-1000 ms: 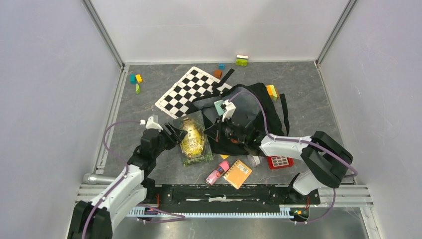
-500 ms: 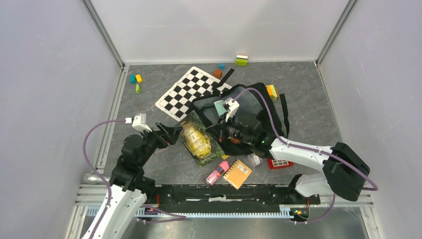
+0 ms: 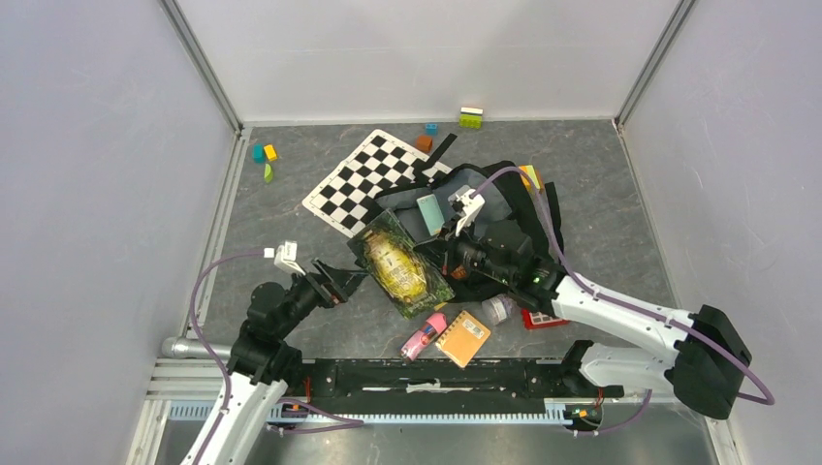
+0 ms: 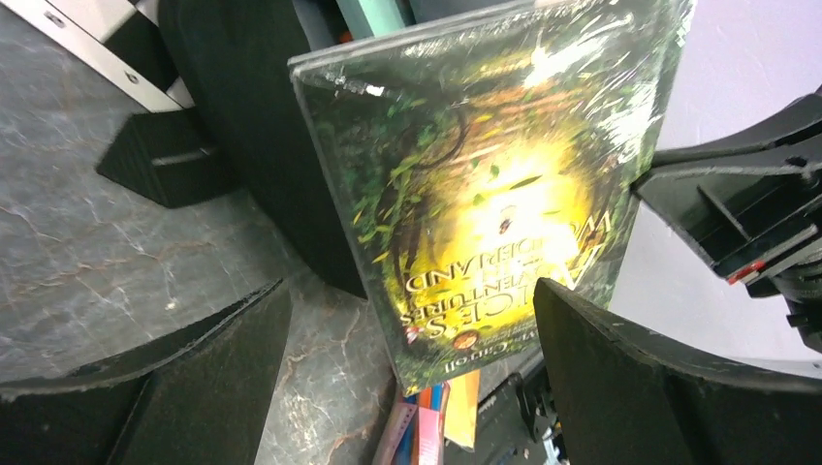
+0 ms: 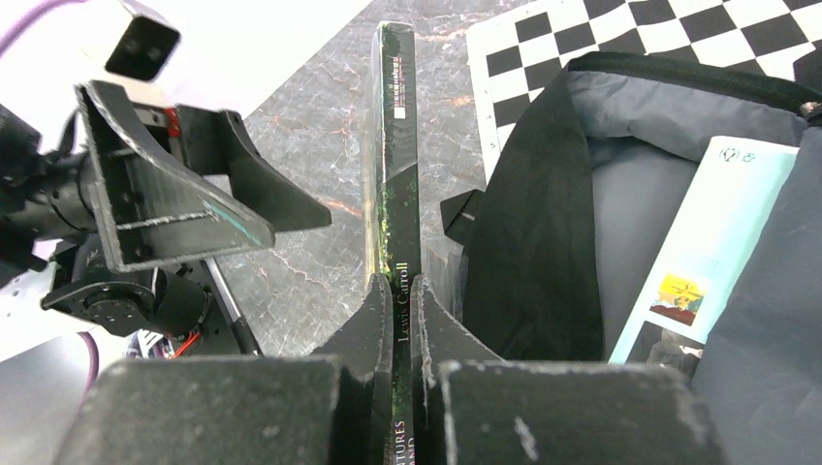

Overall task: Pack the student bag
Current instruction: Pick up the book from the center of the board.

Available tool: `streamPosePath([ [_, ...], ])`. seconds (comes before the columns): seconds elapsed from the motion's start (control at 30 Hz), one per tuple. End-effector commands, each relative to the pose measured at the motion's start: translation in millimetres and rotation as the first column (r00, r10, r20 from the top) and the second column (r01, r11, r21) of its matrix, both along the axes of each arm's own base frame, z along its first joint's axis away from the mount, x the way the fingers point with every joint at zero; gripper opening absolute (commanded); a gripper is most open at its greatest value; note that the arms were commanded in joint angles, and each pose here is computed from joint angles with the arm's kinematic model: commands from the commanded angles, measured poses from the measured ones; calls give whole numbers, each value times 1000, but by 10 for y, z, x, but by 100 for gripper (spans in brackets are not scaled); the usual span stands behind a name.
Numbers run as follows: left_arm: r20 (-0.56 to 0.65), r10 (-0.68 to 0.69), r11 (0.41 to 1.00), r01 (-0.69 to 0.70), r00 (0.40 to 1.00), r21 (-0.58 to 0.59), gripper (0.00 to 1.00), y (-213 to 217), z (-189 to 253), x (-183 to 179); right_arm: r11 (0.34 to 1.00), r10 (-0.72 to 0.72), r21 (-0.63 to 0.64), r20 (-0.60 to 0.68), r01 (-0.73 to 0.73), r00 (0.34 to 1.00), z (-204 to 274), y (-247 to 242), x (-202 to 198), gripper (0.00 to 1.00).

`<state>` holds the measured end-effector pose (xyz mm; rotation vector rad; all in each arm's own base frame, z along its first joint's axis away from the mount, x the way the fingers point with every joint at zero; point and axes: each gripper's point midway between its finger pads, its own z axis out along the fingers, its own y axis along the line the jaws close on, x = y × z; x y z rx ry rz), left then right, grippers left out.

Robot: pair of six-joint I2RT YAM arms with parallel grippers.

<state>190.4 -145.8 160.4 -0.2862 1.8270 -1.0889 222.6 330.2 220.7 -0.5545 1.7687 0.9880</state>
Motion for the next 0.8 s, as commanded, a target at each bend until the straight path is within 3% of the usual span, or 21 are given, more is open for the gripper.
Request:
streamPosePath([
  [0.0,96,-106,987,117,990,-110,100,-188,267,-75,982,-39,187,123,15,992,820,-21,37,0],
  [0.27,114,-151,973,169,982,-160,100,-303,121,-5,972,-39,233,119,10,992,931,-30,4,0],
  [0.4,93,-198,970,209,976,-127,100,-379,29,39,964,-25,264,100,-2,995,965,-7,-26,0],
  [0.67,177,-324,923,352,929,-155,100,-578,322,30,948,7,318,64,-28,998,1026,34,-90,0],
  [0.77,217,-350,902,390,911,-183,91,-609,462,-21,946,5,322,49,-21,999,973,37,-86,0],
])
